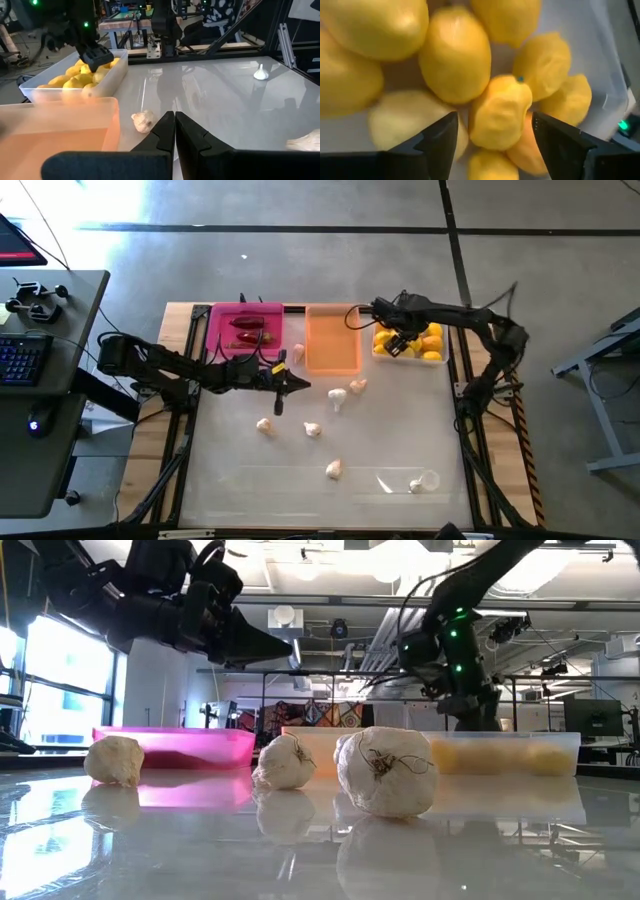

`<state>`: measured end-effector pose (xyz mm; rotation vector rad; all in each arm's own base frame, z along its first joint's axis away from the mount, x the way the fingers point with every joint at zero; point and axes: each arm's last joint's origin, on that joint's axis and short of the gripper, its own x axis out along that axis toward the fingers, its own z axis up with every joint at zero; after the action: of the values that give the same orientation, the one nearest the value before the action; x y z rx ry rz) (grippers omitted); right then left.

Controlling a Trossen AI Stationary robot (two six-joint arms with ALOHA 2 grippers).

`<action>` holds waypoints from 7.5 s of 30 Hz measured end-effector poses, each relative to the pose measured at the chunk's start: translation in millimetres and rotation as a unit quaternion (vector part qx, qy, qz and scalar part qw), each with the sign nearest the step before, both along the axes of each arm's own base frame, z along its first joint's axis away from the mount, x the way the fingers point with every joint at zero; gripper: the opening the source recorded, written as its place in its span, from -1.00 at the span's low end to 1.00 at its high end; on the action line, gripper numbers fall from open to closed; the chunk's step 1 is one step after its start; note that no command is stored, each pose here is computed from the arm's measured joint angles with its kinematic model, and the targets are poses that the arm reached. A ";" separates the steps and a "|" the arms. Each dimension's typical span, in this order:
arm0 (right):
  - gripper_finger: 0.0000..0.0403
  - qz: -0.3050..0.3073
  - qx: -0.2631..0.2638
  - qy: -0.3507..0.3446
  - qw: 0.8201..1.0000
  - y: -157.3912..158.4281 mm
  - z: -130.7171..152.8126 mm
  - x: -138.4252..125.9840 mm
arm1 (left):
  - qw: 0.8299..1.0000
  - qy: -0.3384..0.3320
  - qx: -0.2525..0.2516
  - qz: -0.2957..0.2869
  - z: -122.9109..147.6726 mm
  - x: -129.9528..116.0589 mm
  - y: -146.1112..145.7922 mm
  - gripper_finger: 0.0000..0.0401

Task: Sort produce into baskets
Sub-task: Adjust the transparent bin, then put the white garlic into the orange bin

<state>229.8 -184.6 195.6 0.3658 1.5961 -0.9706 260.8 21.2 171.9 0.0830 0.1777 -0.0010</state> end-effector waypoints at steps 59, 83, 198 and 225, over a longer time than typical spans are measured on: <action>-1.00 -0.006 -0.043 -0.161 0.986 79.5 -12.8 -75.0 | 0.987 -0.141 -0.074 -0.009 21.3 -14.5 44.8 -1.00; -1.00 -0.003 -0.057 -0.207 0.977 80.9 -10.8 -64.8 | 0.993 -0.087 -0.017 0.074 9.9 -16.3 56.3 -1.00; -1.00 0.285 -0.232 -0.407 0.836 116.9 51.4 13.4 | 0.905 0.397 0.000 0.152 23.6 27.3 79.1 -0.61; -1.00 0.285 -0.237 -0.414 0.831 116.7 53.0 14.5 | 0.947 0.294 -0.006 0.129 41.1 99.4 111.3 -0.61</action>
<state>244.3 -67.9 248.7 -0.0609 0.5619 -0.5686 360.3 132.5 213.0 0.0440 0.7859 0.2380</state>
